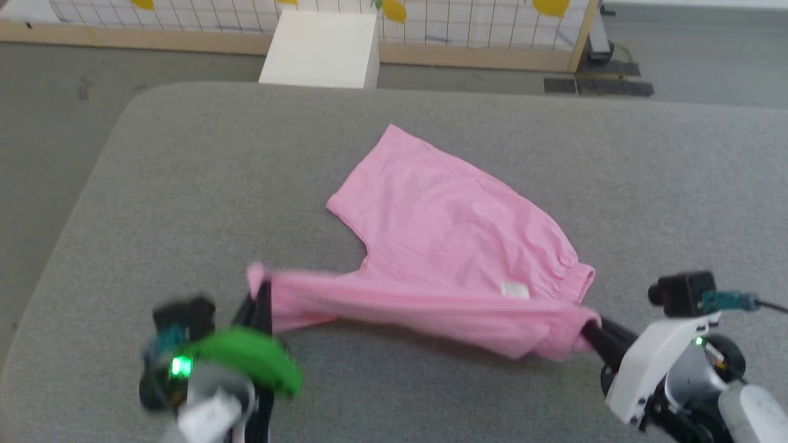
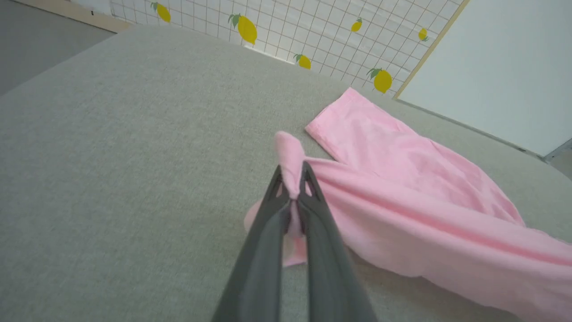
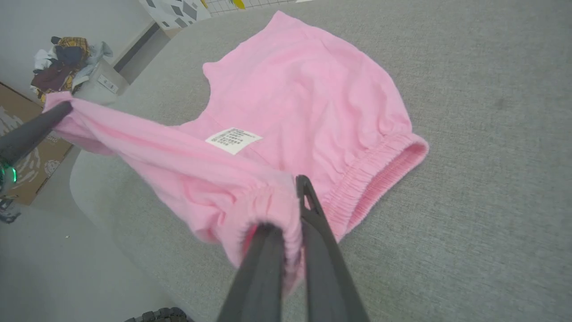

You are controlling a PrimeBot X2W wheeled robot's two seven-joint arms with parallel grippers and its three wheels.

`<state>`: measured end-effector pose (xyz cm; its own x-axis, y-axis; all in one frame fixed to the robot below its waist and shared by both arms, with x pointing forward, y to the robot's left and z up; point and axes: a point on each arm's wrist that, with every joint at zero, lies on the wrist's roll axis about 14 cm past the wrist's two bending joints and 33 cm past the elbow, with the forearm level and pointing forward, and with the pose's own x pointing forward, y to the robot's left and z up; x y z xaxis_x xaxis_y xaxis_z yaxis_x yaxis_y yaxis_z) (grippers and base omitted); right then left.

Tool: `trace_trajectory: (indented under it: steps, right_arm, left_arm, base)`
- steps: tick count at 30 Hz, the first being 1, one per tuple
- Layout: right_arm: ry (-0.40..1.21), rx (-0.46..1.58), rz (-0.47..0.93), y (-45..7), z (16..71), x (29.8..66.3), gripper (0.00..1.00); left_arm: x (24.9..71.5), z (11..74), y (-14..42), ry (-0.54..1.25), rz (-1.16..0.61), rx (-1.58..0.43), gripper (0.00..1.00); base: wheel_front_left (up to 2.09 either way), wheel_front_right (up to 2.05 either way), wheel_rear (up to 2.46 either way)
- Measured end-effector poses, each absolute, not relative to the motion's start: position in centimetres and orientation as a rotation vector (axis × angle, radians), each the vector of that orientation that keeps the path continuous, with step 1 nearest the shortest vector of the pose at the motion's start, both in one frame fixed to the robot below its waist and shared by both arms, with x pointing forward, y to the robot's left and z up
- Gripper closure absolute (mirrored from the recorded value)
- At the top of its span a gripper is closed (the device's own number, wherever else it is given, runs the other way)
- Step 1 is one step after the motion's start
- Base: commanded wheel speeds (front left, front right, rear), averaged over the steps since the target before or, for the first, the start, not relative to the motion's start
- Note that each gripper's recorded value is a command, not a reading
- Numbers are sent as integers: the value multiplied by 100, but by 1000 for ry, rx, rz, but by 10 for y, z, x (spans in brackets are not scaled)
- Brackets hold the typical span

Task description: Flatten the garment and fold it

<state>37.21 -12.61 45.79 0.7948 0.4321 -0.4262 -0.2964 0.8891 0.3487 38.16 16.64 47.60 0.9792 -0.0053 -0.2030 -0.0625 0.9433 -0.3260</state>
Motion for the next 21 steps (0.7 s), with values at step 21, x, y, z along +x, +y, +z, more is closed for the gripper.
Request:
trace_trajectory:
  steps: [21]
  right_arm:
    - [583, 306, 294, -145, 413, 454, 100]
  left_arm:
    - [590, 482, 74, 235, -287, -100, 100]
  base:
    - [0, 0, 0]
